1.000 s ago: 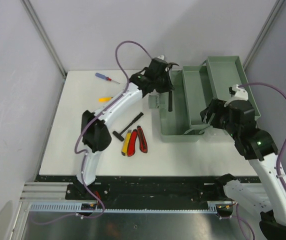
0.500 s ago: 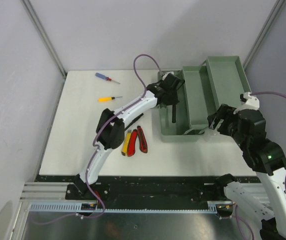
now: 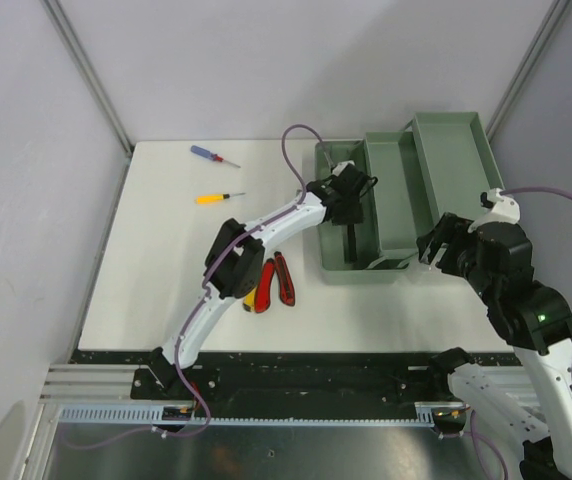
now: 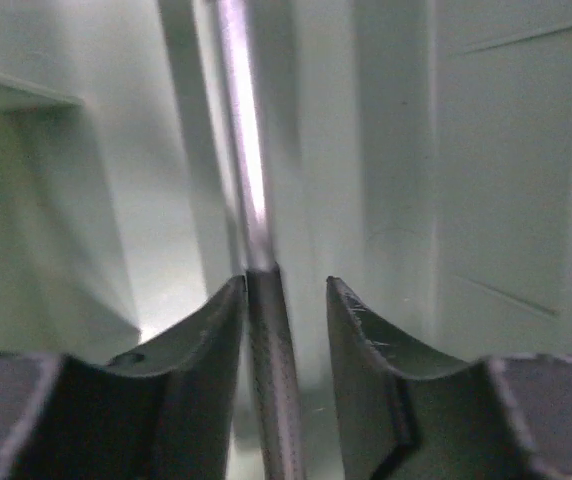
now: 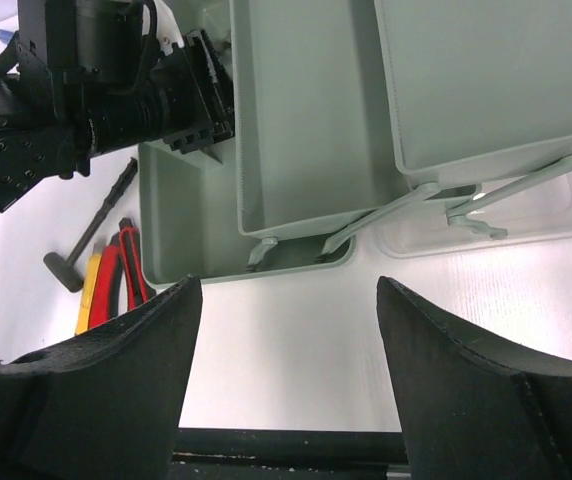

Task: Pack the tool kit

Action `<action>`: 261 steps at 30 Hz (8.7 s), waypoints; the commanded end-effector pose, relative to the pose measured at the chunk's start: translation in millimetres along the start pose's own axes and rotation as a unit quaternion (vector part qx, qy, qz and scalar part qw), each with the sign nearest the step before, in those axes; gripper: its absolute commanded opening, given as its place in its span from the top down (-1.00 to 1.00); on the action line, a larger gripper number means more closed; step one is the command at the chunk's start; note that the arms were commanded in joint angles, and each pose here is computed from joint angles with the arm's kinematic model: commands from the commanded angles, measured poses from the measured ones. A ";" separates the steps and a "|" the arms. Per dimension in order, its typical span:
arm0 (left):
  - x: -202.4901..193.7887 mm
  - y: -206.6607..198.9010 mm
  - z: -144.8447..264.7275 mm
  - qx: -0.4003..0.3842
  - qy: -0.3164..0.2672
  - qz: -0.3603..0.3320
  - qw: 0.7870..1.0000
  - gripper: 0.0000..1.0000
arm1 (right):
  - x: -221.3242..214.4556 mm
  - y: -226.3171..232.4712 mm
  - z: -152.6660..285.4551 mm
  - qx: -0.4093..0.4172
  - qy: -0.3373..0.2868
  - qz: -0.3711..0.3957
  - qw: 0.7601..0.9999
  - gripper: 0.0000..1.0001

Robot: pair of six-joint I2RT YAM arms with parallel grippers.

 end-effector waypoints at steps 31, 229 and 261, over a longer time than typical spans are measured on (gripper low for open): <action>100.1 60.8 185.2 0.082 -0.199 -0.181 0.960 -0.08 | 9.2 -9.5 -8.7 -0.050 -0.031 0.022 0.998 -0.53; 10.1 226.9 361.4 0.042 -0.297 0.018 0.954 -0.99 | -242.6 203.2 -78.3 0.135 0.223 0.211 0.942 -0.51; 14.5 234.3 347.6 0.007 -0.266 0.035 0.963 -0.99 | -298.6 169.9 -225.4 0.015 0.243 0.248 0.938 0.01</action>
Point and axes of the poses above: each gripper's point midway between its finger pads, its own z axis back along the fingers, its own y axis along the line the jaws close on, x = y × z, the point moved 9 cm from there along z, back along the fingers, and after that the axes turned 8 degrees about -z, right-handed, at the moved point
